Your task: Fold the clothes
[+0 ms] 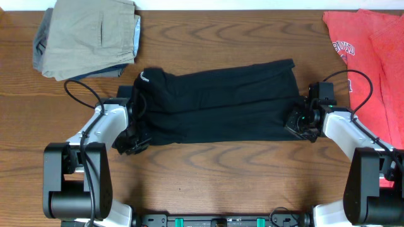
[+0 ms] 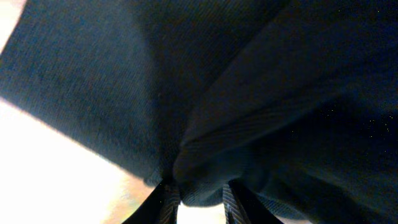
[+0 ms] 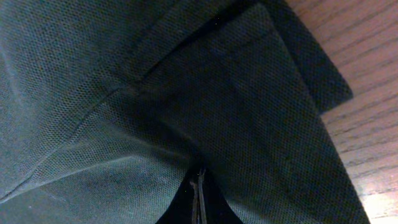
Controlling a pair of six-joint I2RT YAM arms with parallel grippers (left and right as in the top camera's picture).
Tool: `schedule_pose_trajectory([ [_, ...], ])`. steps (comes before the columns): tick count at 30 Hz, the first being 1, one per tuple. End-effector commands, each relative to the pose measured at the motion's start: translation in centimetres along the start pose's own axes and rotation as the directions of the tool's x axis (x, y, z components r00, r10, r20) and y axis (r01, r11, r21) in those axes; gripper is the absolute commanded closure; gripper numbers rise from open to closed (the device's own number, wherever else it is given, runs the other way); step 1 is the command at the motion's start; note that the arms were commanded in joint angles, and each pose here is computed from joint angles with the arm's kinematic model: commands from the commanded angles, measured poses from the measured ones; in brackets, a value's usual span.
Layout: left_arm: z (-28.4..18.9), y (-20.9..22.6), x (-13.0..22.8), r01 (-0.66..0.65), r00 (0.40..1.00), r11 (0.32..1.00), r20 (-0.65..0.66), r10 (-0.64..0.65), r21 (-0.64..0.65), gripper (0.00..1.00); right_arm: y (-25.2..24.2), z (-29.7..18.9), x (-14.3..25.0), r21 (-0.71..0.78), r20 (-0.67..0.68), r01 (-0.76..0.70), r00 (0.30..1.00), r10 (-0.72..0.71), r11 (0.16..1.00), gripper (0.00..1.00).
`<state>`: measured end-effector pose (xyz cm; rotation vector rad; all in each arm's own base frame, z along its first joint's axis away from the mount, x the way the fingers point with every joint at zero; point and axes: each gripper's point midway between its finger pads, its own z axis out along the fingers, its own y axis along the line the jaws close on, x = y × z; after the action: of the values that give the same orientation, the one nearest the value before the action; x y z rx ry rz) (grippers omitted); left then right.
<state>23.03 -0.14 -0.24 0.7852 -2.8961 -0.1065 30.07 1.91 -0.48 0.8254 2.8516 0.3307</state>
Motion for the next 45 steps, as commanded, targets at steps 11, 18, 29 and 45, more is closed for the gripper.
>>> schedule_pose_trajectory([
  [11,-2.3,5.3,-1.7,0.049,0.996,0.952,0.082,-0.025,-0.301,0.74,-3.0,0.2,-0.5,0.128,0.019,-0.066,0.998,0.064,0.990,0.99],
  [18,-4.7,5.3,-1.9,0.091,0.991,0.955,0.120,-0.059,-0.283,0.78,-3.2,-1.7,-2.0,0.171,0.029,-0.088,0.996,0.084,0.981,0.99],
  [29,-10.7,-1.6,1.0,-0.058,0.986,0.984,0.167,0.030,0.171,0.44,2.7,-5.4,-3.6,-0.031,-0.028,0.085,0.996,-0.086,0.996,0.31],
  [45,-5.8,-8.3,2.2,0.043,0.997,0.947,-0.069,-0.022,0.318,0.17,6.3,-4.8,-1.5,-0.067,-0.039,0.241,0.969,-0.244,0.968,0.17],
])
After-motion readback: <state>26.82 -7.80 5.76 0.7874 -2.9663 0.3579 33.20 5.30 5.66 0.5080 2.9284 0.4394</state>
